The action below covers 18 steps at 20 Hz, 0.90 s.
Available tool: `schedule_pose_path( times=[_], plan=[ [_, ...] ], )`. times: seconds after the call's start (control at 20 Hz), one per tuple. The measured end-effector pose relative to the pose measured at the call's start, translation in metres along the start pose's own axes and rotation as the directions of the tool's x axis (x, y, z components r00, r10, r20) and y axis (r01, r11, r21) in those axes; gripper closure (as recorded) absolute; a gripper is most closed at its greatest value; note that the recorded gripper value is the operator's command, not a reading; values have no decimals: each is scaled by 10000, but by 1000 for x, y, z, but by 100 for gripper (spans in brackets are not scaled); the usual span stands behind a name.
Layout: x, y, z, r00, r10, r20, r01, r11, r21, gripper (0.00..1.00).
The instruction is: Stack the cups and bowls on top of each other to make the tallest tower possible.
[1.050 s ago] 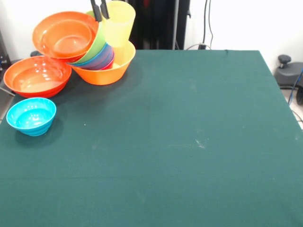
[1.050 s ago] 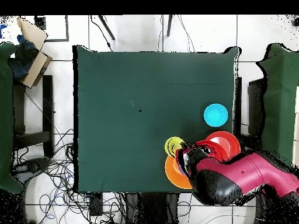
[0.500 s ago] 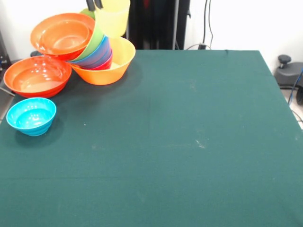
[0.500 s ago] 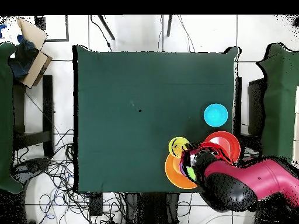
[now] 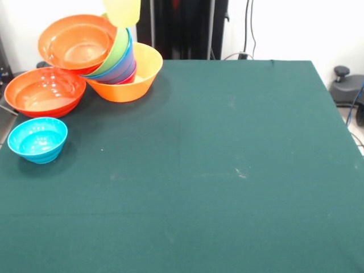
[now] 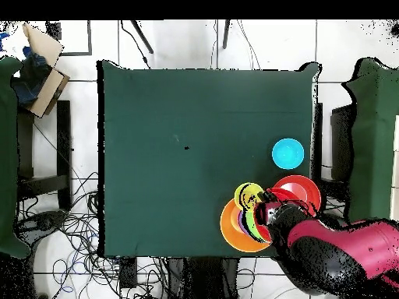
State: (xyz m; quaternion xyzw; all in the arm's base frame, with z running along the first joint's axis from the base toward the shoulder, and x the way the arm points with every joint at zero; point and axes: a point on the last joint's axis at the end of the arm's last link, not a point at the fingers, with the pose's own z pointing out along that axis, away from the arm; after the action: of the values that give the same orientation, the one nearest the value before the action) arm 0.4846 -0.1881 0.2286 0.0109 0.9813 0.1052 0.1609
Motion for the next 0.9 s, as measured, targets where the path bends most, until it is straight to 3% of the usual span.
schedule_pose_path(
  times=[0.45,0.9],
  plan=[
    [3,-11,0,9986,-521,53,522,9986,-33,100],
    [18,-34,13,9912,-1312,173,1312,9914,17,100]
  ],
)
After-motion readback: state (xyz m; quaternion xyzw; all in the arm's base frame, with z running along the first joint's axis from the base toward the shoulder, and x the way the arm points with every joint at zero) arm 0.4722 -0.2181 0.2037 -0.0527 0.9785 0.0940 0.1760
